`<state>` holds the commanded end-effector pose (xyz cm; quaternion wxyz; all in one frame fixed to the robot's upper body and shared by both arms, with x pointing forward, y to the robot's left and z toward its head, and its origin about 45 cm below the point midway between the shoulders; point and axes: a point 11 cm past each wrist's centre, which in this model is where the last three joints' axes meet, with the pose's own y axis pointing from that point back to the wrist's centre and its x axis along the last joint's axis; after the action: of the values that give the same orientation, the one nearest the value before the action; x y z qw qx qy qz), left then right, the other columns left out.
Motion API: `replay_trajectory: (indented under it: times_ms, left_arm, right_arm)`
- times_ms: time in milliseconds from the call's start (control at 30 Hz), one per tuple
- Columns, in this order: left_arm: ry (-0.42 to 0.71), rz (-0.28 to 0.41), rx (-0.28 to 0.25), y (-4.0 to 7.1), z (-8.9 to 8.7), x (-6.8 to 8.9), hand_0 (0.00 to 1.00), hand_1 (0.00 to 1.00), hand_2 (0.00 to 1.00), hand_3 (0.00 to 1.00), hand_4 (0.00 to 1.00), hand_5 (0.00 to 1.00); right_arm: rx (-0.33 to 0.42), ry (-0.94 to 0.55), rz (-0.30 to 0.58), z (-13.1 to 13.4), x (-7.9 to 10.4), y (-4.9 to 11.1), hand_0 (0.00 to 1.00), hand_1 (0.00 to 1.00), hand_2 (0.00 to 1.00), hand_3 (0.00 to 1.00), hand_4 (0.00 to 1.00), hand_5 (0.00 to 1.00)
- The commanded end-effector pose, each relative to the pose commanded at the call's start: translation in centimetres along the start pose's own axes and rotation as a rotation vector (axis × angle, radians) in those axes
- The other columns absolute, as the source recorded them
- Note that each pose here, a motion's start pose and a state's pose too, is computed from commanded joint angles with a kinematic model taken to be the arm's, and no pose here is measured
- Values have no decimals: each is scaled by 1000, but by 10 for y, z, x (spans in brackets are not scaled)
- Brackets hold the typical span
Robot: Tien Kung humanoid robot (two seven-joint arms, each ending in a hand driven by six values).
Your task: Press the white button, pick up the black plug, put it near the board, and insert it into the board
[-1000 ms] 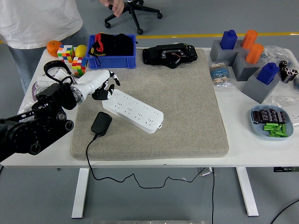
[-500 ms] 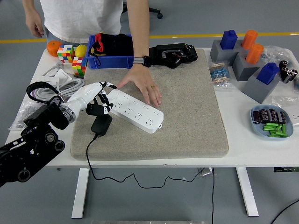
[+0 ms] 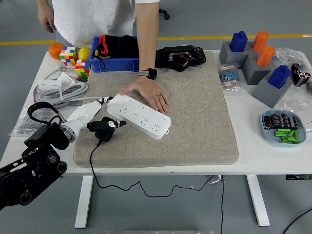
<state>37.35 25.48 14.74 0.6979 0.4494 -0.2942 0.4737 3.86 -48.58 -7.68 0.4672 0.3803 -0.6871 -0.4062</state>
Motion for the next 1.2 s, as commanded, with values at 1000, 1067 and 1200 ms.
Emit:
replay_trajectory:
  times_ms: [1000, 1067, 1200]
  left_arm:
    - [-73, 38, 33, 8, -7, -8, 165, 305, 394, 577, 723, 2]
    - [-72, 38, 30, 8, -6, -8, 131, 261, 335, 502, 549, 2]
    - [-66, 43, 16, 8, -4, -7, 131, 261, 335, 502, 549, 2]
  right_arm:
    - [-5, -1, -2, 4, -2, 0, 746, 718, 696, 652, 717, 415]
    - [-4, -1, -2, 4, -2, 0, 746, 718, 696, 652, 717, 414]
    - [-3, 0, -3, 4, -2, 0, 746, 718, 696, 652, 717, 414]
